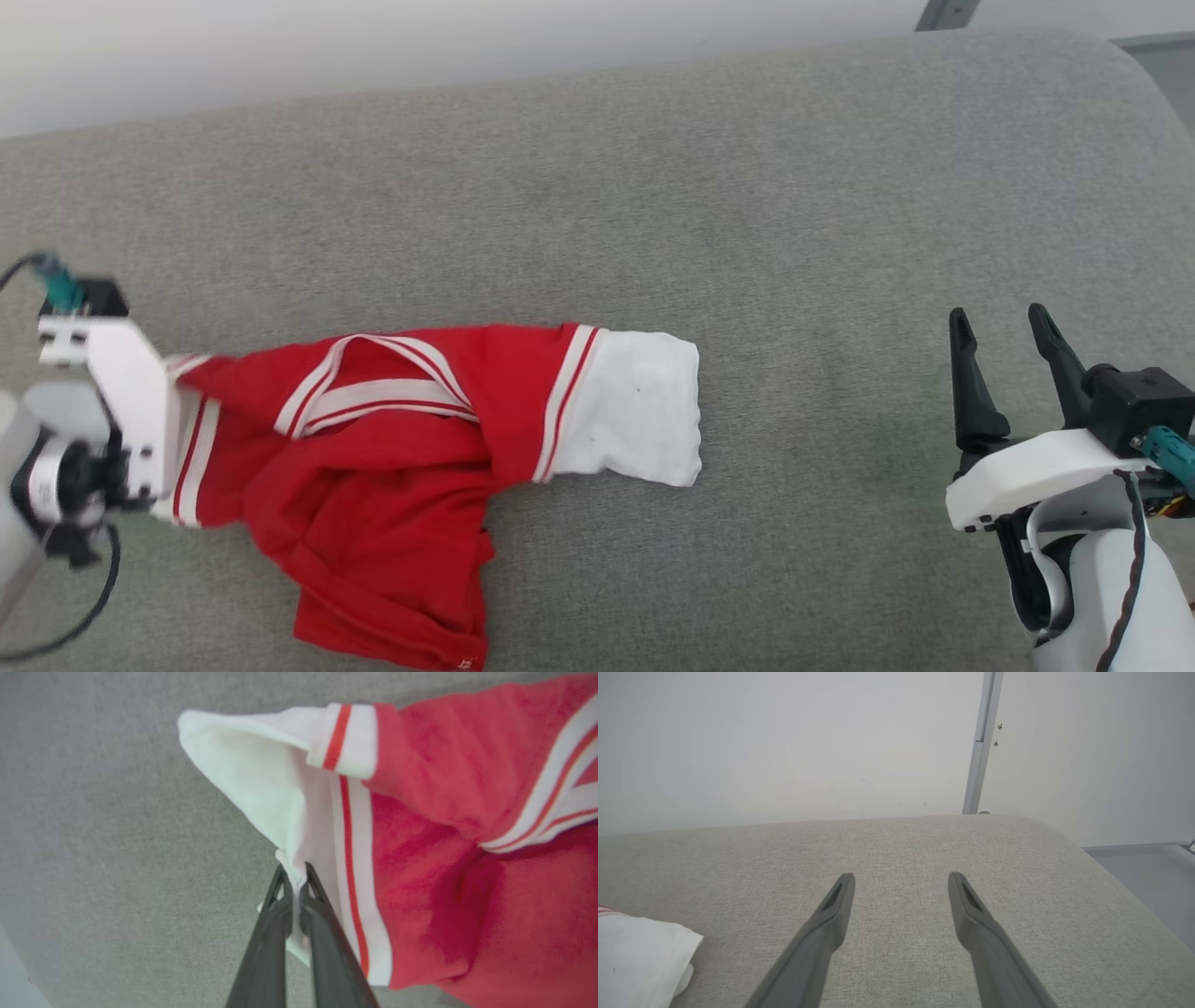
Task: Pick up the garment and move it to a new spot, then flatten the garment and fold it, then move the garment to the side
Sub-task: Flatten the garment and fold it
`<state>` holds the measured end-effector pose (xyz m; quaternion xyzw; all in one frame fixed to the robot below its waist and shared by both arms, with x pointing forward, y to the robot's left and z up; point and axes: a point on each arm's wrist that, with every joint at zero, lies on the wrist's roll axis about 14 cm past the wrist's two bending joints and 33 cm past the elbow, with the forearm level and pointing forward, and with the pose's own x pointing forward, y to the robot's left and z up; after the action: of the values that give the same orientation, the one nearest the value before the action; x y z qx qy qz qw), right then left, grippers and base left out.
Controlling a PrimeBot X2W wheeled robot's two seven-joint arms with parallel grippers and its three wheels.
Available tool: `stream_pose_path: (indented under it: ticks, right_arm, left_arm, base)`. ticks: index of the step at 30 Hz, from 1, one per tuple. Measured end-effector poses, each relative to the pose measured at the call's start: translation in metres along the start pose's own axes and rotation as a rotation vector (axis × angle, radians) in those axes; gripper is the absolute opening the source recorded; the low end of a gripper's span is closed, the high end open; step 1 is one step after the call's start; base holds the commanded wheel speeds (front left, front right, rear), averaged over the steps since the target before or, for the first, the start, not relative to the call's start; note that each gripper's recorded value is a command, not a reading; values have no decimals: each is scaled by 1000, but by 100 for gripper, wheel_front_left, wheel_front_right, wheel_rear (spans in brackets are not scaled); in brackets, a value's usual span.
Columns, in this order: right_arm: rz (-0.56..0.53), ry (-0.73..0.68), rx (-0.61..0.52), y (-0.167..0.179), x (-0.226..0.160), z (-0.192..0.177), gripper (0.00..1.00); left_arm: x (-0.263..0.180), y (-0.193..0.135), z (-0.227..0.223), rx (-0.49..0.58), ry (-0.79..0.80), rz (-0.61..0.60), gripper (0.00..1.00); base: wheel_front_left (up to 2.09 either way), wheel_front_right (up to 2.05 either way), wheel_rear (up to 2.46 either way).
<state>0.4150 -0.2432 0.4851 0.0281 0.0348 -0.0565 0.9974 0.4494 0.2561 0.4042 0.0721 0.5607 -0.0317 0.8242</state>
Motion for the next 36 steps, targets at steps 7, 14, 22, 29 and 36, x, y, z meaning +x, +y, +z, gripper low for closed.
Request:
stream_pose_path:
  ticks: [7,14,22,29,36]
  right_arm:
    - [22,14,1,8,5,-3,100]
    - [55,30,-3,20,8,-5,100]
    - [109,33,-8,37,9,-2,100]
    - [200,56,-17,66,6,-6,100]
    - [402,159,-75,119,-3,-29,100]
  left_arm:
    - [10,4,-53,-107,93,-26,0]
    - [12,1,-51,-152,17,-50,100]
    - [-7,2,-31,-146,-130,-69,100]
    - [-38,-7,2,-109,-410,-102,100]
    - [-80,-14,16,-104,-768,-102,100]
  base:
    - [0,0,0]
    - [0,0,0]
    - [0,0,0]
    - [0,0,0]
    - [0,0,0]
